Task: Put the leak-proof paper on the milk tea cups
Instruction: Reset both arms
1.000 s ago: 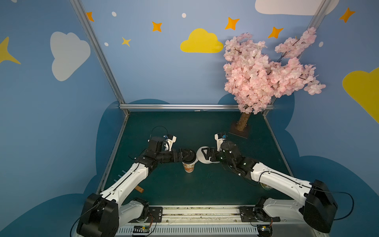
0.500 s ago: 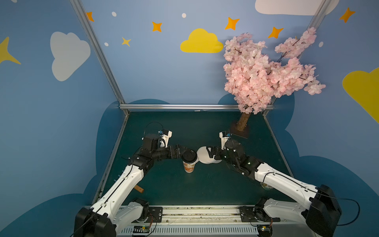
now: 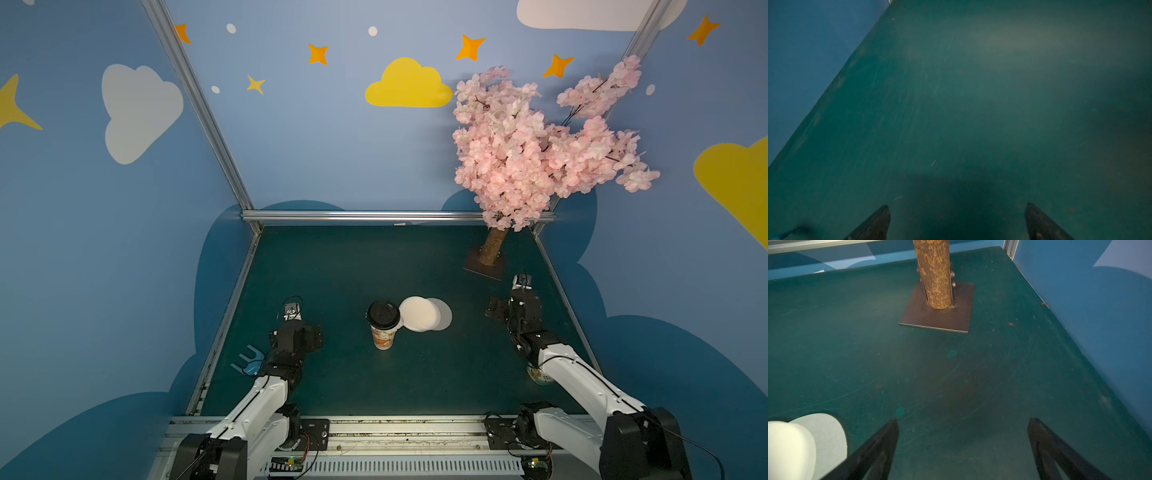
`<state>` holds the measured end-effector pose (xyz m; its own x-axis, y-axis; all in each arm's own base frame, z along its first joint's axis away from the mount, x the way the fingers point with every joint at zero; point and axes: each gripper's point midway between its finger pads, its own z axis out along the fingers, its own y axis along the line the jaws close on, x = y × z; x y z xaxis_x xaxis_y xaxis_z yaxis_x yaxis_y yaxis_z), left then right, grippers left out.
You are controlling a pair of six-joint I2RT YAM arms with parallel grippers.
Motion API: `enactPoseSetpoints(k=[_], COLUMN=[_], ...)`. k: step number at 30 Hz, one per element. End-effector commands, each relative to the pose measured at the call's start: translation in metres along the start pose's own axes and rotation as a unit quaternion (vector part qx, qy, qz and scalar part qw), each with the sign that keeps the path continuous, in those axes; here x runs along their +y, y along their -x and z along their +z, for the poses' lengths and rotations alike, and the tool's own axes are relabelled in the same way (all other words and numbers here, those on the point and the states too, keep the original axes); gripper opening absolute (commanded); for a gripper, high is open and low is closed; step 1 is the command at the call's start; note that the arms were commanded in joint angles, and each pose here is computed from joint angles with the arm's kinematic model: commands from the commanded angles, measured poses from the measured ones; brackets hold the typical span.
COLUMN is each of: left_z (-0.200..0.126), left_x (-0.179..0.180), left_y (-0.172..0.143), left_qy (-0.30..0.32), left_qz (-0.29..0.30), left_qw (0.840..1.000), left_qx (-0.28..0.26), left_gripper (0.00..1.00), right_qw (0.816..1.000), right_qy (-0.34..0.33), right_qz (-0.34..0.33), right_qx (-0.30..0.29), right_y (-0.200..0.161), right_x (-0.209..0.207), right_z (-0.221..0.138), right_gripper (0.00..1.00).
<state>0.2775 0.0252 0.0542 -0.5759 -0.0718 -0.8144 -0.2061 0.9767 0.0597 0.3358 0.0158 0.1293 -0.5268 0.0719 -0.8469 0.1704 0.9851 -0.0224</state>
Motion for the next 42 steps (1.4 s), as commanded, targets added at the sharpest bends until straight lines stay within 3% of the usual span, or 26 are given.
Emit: enactPoseSetpoints(k=[1, 5, 9, 11, 12, 14, 19, 21, 22, 23, 24, 29, 31, 33, 36, 42], left_z=[-0.002, 0.012, 0.028, 0.037, 0.038, 0.038, 0.026, 0.028, 0.029, 0.029, 0.027, 0.045, 0.059, 0.066, 0.070, 0.070], left_x=[0.005, -0.006, -0.005, -0.007, -0.013, -0.017, -0.018, -0.020, -0.016, -0.008, -0.015, -0.052, -0.054, -0.045, -0.046, -0.046], left_y=[0.075, 0.085, 0.101, 0.104, 0.103, 0.104, 0.102, 0.097, 0.097, 0.099, 0.100, 0.089, 0.093, 0.087, 0.090, 0.090], left_qy=[-0.012, -0.079, -0.116, -0.146, -0.166, -0.171, -0.148, -0.130, -0.112, -0.102, -0.130, -0.202, -0.201, -0.166, -0.157, -0.153], left_qz=[-0.023, -0.038, -0.064, -0.071, -0.058, -0.050, -0.032, 0.017, 0.012, -0.033, -0.042, 0.010, 0.009, -0.004, 0.000, 0.002], left_qw=[0.993, 0.989, 0.978, 0.977, 0.976, 0.976, 0.976, 0.983, 0.985, 0.984, 0.979, 0.966, 0.967, 0.981, 0.980, 0.982], left_qx=[-0.113, -0.121, -0.160, -0.137, -0.126, -0.129, -0.153, -0.129, -0.130, -0.140, -0.148, -0.160, -0.156, -0.101, -0.124, -0.110], left_gripper=[1.00, 1.00, 1.00, 1.00, 1.00, 1.00, 1.00, 1.00, 1.00, 1.00, 1.00, 1.00, 1.00, 1.00, 1.00, 1.00], right_qw=[0.999, 1.000, 0.999, 0.998, 0.996, 0.993, 0.998, 0.998, 0.998, 0.998, 0.998, 0.998, 0.998, 0.998, 0.998, 0.998], right_qy=[-0.014, -0.016, 0.005, 0.034, 0.023, 0.033, 0.039, 0.034, 0.036, 0.039, 0.038, 0.038, 0.039, 0.039, 0.038, 0.038], right_qz=[-0.034, -0.023, -0.041, -0.027, -0.005, -0.026, -0.041, -0.036, -0.036, -0.039, -0.040, -0.040, -0.040, -0.040, -0.041, -0.040], right_qx=[-0.008, 0.005, -0.034, -0.043, -0.084, -0.112, -0.032, -0.050, -0.047, -0.040, -0.041, -0.041, -0.041, -0.041, -0.041, -0.041], right_y=[0.003, -0.006, 0.010, -0.008, -0.001, 0.001, -0.007, -0.006, -0.005, -0.006, -0.006, -0.006, -0.006, -0.006, -0.006, -0.006], right_x=[-0.004, -0.006, -0.008, -0.007, -0.010, -0.003, -0.001, -0.003, -0.002, -0.002, -0.002, -0.002, -0.002, -0.002, -0.002, -0.002], right_z=[0.020, 0.043, 0.055, 0.067, 0.070, 0.069, 0.071, 0.071, 0.071, 0.070, 0.071, 0.071, 0.070, 0.071, 0.070, 0.071], right_gripper=[0.99, 0.98, 0.98, 0.98, 0.98, 0.98, 0.98, 0.98, 0.98, 0.98, 0.98, 0.98, 0.98, 0.98, 0.98, 0.98])
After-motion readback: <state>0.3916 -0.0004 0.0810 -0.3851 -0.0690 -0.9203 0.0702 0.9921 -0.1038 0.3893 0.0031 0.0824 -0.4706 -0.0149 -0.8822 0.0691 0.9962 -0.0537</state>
